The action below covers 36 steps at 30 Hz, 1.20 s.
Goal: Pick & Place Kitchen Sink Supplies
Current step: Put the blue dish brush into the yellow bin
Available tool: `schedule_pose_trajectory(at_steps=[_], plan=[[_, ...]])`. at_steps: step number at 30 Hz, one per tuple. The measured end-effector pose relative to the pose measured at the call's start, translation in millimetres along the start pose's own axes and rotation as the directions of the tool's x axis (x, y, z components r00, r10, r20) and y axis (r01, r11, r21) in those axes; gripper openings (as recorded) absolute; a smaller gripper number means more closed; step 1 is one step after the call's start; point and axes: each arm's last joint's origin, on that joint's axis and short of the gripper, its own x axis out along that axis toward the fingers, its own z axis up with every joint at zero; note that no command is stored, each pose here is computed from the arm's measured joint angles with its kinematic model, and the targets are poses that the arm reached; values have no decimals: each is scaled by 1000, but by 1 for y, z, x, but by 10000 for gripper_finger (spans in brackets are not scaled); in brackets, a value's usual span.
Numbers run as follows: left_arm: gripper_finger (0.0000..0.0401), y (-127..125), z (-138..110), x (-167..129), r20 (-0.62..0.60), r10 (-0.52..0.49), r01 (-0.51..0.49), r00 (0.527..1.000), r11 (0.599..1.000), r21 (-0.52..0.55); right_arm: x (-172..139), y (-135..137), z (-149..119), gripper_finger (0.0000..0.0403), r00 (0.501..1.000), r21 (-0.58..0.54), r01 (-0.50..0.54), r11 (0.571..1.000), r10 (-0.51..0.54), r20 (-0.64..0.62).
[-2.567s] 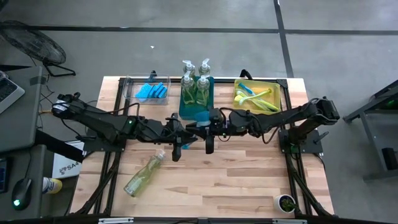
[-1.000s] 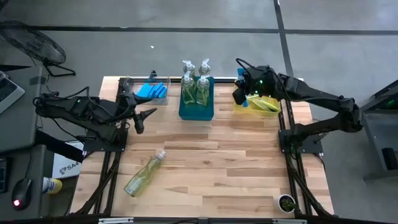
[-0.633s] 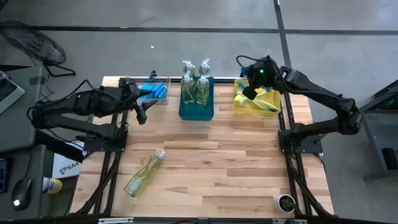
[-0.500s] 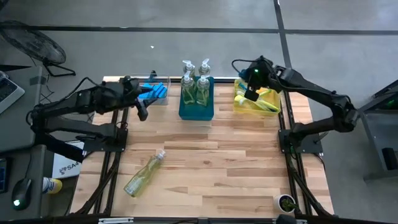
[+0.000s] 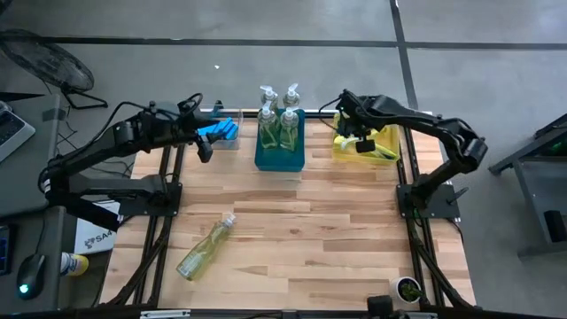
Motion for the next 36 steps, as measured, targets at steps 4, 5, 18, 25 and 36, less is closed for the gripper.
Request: schedule_pose_trajectory(at_steps=[4, 5, 18, 25, 36], plan=[[205, 0, 0, 2, -8, -14, 14, 1000, 1000, -8, 5, 6, 0, 32, 997, -80, -77, 994, 75, -22], [205, 0, 0, 2, -11, -14, 14, 1000, 1000, -8, 5, 7, -1, 32, 996, -98, -91, 991, 89, -27], [205, 0, 0, 2, -8, -10, 10, 1000, 1000, -9, 5, 11, -6, 32, 979, -292, -198, 936, 201, -21], [205, 0, 0, 2, -7, -11, 11, 1000, 1000, -9, 15, 7, -14, 32, 966, -243, -259, 935, 252, -63], [205, 0, 0, 2, -8, -12, 11, 1000, 1000, -9, 33, 7, -7, 35, 958, -284, -283, 916, 259, -120]])
